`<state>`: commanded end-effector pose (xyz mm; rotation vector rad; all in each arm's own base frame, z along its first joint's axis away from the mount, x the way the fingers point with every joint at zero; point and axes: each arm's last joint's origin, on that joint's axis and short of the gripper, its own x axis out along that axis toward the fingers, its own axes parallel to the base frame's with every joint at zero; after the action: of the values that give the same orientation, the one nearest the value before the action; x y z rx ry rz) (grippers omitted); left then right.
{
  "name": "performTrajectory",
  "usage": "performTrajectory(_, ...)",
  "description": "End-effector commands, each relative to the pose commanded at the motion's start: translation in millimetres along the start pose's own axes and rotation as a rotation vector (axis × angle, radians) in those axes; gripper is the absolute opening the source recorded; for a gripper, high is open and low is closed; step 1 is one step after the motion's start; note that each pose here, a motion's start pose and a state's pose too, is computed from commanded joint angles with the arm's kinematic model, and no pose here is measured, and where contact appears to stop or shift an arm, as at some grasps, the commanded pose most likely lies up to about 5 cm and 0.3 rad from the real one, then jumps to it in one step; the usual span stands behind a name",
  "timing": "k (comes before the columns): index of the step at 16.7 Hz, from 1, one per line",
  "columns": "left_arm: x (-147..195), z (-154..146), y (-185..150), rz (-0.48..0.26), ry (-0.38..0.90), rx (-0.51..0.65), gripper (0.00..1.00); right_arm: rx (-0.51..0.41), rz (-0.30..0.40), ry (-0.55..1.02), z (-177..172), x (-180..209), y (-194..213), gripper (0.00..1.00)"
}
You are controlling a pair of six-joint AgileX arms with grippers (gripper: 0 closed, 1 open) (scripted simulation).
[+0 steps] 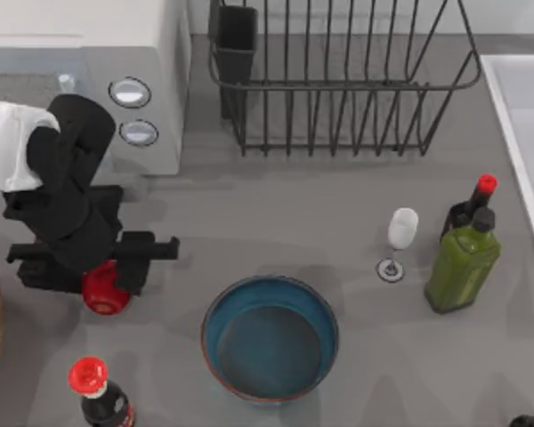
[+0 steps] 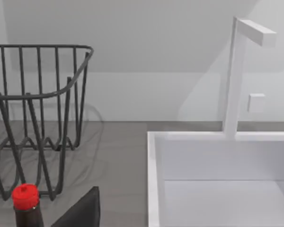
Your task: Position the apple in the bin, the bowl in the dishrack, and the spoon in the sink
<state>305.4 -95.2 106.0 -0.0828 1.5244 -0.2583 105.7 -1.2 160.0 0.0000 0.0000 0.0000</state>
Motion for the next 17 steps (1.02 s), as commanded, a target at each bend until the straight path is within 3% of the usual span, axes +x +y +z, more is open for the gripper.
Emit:
performTrajectory(3, 0, 0, 0, 0.0, 0.0, 0.0, 0.02, 0.0, 0.0, 0.0, 0, 0, 0, 1.0)
performTrajectory(4, 0, 0, 0, 0.0, 0.0, 0.0, 0.0, 0.0, 0.0, 0.0, 0, 0, 0, 1.0)
performTrajectory(11, 0, 0, 0, 0.0, 0.0, 0.0, 0.0, 0.0, 0.0, 0.0, 0, 0, 0, 1.0)
performTrajectory(12, -13, 0, 3, 0.042, -0.022, 0.015, 0.0, 0.0, 0.0, 0.0, 0, 0, 0, 1.0)
performTrajectory(17, -36, 6, -3, 0.041, -0.023, 0.016, 0.0, 0.0, 0.0, 0.0, 0, 0, 0, 1.0)
